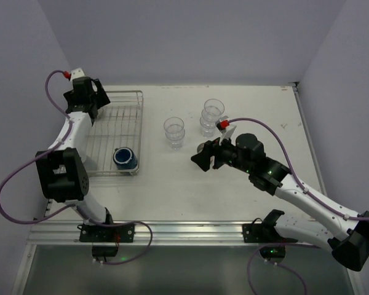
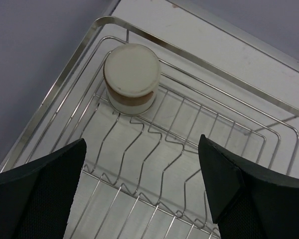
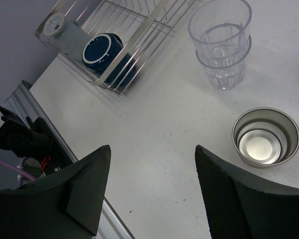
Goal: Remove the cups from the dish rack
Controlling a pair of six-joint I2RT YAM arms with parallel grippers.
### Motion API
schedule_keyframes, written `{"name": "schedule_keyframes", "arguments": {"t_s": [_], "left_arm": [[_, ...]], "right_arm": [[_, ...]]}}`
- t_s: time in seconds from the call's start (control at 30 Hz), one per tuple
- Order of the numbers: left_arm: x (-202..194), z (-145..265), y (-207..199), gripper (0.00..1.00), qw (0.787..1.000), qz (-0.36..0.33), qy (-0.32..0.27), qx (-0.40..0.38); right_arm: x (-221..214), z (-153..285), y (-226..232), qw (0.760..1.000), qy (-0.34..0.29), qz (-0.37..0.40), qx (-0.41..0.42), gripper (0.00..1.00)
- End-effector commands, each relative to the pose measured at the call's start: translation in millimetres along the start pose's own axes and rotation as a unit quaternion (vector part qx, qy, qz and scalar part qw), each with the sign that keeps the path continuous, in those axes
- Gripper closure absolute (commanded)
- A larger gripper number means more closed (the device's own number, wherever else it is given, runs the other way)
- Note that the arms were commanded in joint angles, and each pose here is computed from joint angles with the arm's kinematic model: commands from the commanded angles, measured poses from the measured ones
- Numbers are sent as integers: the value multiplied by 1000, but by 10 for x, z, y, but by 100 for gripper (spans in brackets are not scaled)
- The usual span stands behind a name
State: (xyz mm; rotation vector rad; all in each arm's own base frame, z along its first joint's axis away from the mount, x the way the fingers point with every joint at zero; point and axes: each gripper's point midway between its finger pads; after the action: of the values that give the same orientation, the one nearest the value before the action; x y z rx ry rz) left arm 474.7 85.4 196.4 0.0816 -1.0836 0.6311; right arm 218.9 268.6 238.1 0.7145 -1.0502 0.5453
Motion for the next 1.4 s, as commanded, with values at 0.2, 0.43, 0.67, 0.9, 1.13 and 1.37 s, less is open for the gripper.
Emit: {"name": "schedule_keyframes", "arguments": {"t_s": [0.2,0.43,0.67,0.9,1.13,1.37], "left_arm": [[272,-686,114,8,999,-23,-23,1],[202,-990,157,9,999,-36,-13,5],[137,-1247,128,14,999,-45,3,10],[-11,-1287,133,27,999,-38,16,4],[238,-1069,8,49,1000,-16,-11,-24],[600,-578,-159,59,996,14,-50,-71]], "right_arm": [[132,-36,105,999,-31,2,28,30],[91,-137,129,999,-15,2,39,30],[92,-167,89,1000,-15,4,28,30],[120,-152,89,1000,-16,4,26,30],[221,-130,117,999,-26,1,28,30],[314,-233,220,997,-49,-20,57,30]]}}
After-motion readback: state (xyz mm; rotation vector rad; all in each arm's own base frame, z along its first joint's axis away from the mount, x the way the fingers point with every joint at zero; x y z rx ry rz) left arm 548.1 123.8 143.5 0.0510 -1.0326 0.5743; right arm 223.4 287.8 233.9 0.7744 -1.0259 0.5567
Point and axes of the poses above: each gripper's point midway between its finger pads, its own z axis back along the fingers, its own y axis along the line the jaws close on, x = y × z, and after that the axes turned 8 degrees about z, right-handed
